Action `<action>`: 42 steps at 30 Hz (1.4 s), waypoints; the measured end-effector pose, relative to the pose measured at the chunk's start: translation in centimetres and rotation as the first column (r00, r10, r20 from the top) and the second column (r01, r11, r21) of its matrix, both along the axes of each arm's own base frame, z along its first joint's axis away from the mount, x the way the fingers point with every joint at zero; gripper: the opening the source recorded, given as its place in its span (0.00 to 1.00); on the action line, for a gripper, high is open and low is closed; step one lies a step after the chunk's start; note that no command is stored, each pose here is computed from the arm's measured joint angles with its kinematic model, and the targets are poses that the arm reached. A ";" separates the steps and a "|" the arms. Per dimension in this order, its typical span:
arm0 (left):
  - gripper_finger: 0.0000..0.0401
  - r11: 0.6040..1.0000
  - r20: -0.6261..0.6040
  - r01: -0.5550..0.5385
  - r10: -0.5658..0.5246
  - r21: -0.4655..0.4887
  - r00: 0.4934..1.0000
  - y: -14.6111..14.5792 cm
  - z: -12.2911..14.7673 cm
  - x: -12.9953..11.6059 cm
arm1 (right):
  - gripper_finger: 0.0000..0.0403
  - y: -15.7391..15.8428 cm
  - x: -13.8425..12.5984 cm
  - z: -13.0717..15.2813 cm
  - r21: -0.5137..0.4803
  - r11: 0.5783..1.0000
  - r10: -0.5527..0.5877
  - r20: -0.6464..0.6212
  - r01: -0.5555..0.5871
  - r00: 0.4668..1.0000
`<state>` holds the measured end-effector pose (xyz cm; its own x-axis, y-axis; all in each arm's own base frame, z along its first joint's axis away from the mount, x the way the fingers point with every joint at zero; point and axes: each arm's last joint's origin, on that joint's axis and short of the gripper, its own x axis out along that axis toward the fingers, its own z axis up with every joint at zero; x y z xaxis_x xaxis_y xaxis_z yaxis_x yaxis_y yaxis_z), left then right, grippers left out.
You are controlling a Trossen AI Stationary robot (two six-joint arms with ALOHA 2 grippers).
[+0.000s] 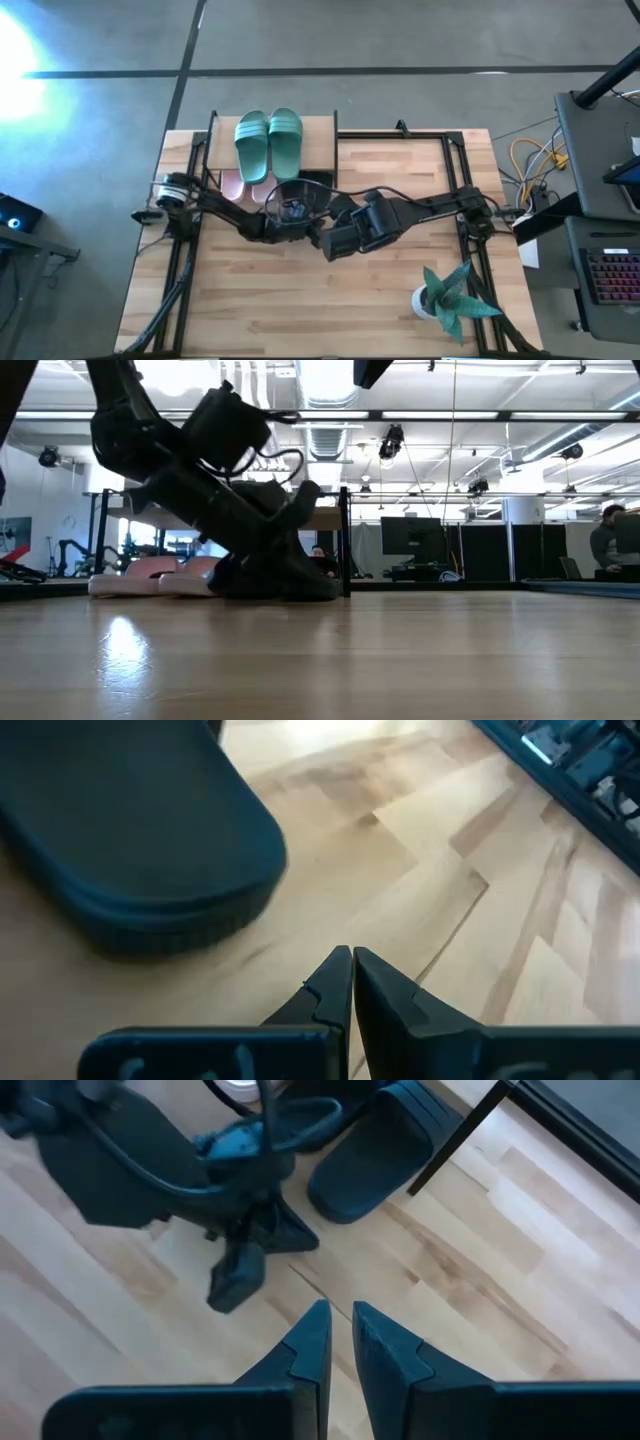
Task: Pick and place slides into the shelf
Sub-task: Adjust the slides under the shelf
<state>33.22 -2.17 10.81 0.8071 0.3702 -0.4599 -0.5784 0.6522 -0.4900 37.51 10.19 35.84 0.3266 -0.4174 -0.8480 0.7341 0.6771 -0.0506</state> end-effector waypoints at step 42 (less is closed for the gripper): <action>0.00 0.988 0.141 0.128 -0.138 0.083 0.980 0.4 4.1 2.9 | 0.09 0.5 -0.4 0.3 -0.002 1.000 0.009 0.012 -0.009 1.000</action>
